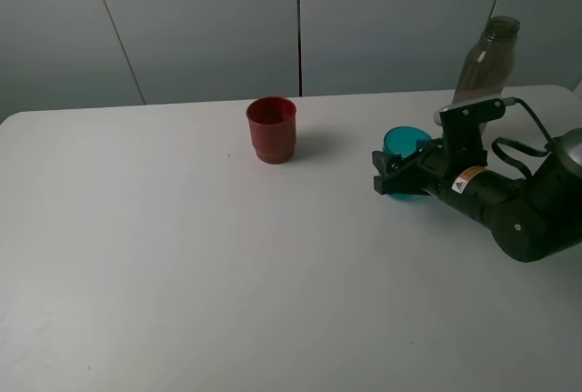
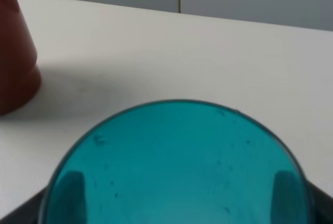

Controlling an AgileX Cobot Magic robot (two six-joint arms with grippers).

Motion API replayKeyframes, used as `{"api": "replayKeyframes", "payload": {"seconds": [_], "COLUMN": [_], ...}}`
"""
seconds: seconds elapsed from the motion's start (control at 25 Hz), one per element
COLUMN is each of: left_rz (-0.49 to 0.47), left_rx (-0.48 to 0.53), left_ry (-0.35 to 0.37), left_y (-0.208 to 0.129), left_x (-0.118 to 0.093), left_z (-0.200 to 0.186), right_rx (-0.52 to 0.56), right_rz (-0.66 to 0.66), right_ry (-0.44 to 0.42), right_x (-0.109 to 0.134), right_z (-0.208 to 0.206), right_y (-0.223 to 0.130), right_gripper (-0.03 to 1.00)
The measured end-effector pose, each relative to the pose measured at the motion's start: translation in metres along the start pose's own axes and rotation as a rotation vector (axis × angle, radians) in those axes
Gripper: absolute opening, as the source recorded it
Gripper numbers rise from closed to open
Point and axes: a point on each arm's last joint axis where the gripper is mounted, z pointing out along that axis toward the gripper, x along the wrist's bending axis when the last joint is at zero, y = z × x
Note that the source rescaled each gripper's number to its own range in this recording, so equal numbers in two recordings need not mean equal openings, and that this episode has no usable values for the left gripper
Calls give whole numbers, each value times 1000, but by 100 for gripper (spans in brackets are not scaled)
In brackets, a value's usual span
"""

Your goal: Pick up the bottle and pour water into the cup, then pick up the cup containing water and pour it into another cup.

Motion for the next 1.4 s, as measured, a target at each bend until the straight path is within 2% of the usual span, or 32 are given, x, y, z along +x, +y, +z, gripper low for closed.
{"api": "replayKeyframes", "payload": {"seconds": [0.04,0.08,0.12,0.2,0.44,0.6,0.68,0.84,1.08,1.2,1.4], "left_rz": [0,0,0,0,0,0,0,0,0,0,-2], "left_rx": [0,0,0,0,0,0,0,0,0,0,0], "left_ry": [0,0,0,0,0,0,0,0,0,0,0], "left_y": [0,0,0,0,0,0,0,0,0,0,0], "left_x": [0,0,0,0,0,0,0,0,0,0,0], "left_z": [0,0,0,0,0,0,0,0,0,0,0], "right_rx": [-5,-10,-12,-11,23,93,89,53,15,-6,113], "right_rz": [4,11,23,53,77,70,55,31,22,58,114], "right_ry": [0,0,1,1,-4,-10,-5,-11,-44,-61,-153], "right_x": [0,0,0,0,1,2,3,5,6,6,0], "right_z": [0,0,0,0,-8,-28,-43,-87,-175,-220,-275], "right_y": [0,1,1,1,21,50,70,111,145,147,122], "right_gripper": [68,86,93,98,99,99,99,99,99,99,99]}}
